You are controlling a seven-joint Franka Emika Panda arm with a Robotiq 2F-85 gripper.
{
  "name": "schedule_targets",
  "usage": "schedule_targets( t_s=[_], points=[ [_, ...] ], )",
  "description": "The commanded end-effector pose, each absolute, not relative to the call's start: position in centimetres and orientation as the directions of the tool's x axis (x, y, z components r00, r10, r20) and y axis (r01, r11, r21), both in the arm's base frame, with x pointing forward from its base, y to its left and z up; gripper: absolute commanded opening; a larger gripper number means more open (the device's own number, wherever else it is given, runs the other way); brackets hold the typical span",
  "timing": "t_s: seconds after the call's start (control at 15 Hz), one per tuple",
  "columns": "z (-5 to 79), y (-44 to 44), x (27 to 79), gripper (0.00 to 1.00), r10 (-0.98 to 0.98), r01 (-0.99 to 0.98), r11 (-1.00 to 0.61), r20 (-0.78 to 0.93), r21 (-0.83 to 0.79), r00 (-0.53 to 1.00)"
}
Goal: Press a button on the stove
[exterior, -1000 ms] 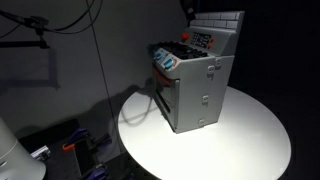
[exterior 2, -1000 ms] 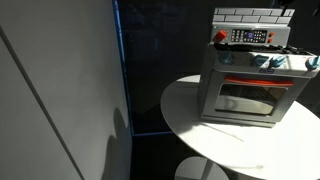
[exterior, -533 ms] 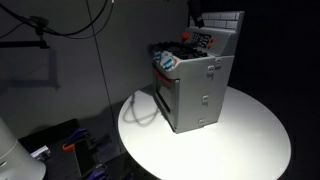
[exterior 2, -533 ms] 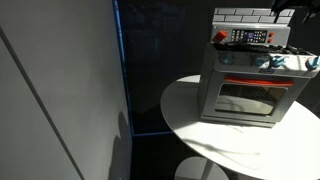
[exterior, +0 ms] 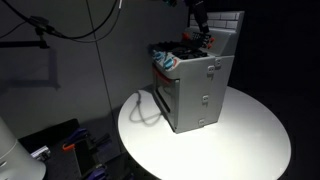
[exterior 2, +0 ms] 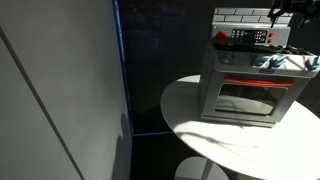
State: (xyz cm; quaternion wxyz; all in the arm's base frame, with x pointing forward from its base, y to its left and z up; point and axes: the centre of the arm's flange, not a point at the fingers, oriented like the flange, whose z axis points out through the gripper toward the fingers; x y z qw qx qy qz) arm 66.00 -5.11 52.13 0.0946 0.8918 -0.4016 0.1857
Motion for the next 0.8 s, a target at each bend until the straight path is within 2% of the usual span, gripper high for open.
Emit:
schedule_targets(
  t_s=[0.0,0.73],
  points=[
    [52.4,-5.5,67.2,1.00,-0.702,-0.777,-0.630,0.419,0.014,0.576],
    [51.5,-7.0,67.1,1.00,-0.731,-0.808,-0.589,0.412,0.020,0.543]
  ],
)
